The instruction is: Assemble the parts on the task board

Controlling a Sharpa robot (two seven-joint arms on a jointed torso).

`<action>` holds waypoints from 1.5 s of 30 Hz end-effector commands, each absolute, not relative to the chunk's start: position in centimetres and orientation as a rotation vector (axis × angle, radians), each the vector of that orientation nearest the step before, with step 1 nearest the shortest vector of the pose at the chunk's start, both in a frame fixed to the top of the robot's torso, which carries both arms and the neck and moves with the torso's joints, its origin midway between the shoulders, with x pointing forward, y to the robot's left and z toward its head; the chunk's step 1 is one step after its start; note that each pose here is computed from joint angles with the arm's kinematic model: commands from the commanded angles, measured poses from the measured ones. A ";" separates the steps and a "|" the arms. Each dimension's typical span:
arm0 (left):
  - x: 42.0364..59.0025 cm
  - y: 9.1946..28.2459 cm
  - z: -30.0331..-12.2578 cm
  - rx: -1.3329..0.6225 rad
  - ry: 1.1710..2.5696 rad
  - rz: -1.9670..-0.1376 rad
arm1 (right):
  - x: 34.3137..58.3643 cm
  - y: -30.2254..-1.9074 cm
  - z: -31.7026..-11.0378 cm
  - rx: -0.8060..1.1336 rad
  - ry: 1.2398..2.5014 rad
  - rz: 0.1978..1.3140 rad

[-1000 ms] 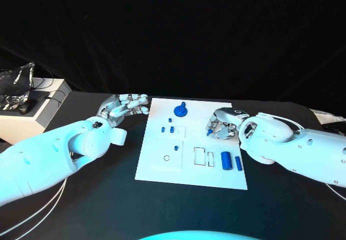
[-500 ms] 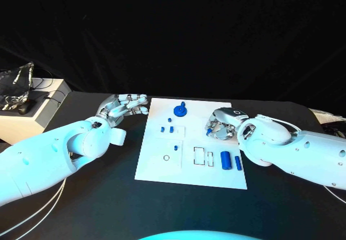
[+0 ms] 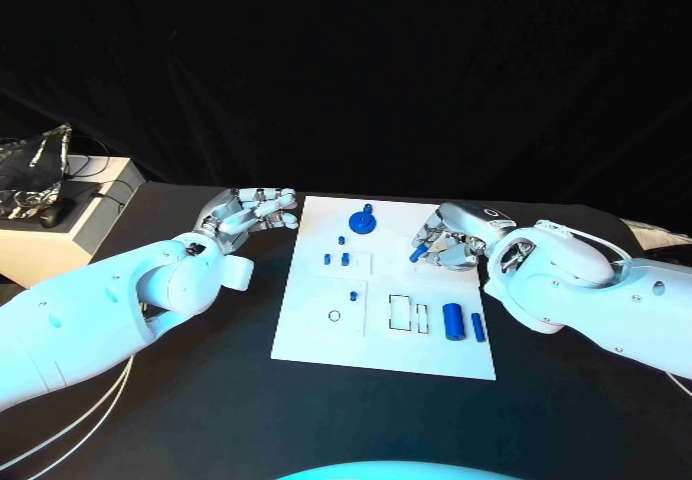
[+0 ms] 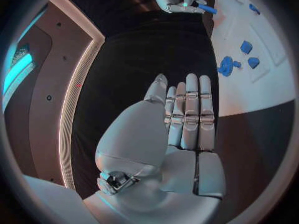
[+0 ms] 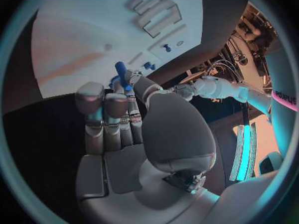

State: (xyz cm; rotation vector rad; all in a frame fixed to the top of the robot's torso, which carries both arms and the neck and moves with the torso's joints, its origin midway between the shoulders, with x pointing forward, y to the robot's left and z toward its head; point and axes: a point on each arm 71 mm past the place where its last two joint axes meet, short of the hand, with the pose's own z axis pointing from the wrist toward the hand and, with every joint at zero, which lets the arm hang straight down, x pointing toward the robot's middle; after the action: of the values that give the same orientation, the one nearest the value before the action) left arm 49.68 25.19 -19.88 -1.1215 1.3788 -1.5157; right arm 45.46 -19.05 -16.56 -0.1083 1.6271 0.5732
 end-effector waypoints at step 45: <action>49.7 24.1 -20.0 -1.113 1.398 -1.559 | 40.8 -6.5 -21.2 -0.345 1.679 0.815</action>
State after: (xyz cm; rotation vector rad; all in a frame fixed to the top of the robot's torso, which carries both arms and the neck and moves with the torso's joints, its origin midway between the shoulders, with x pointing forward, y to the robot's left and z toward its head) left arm 49.79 24.40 -20.04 -1.1217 1.3897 -1.5358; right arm 40.97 -6.65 -21.00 -0.3095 1.6672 0.8395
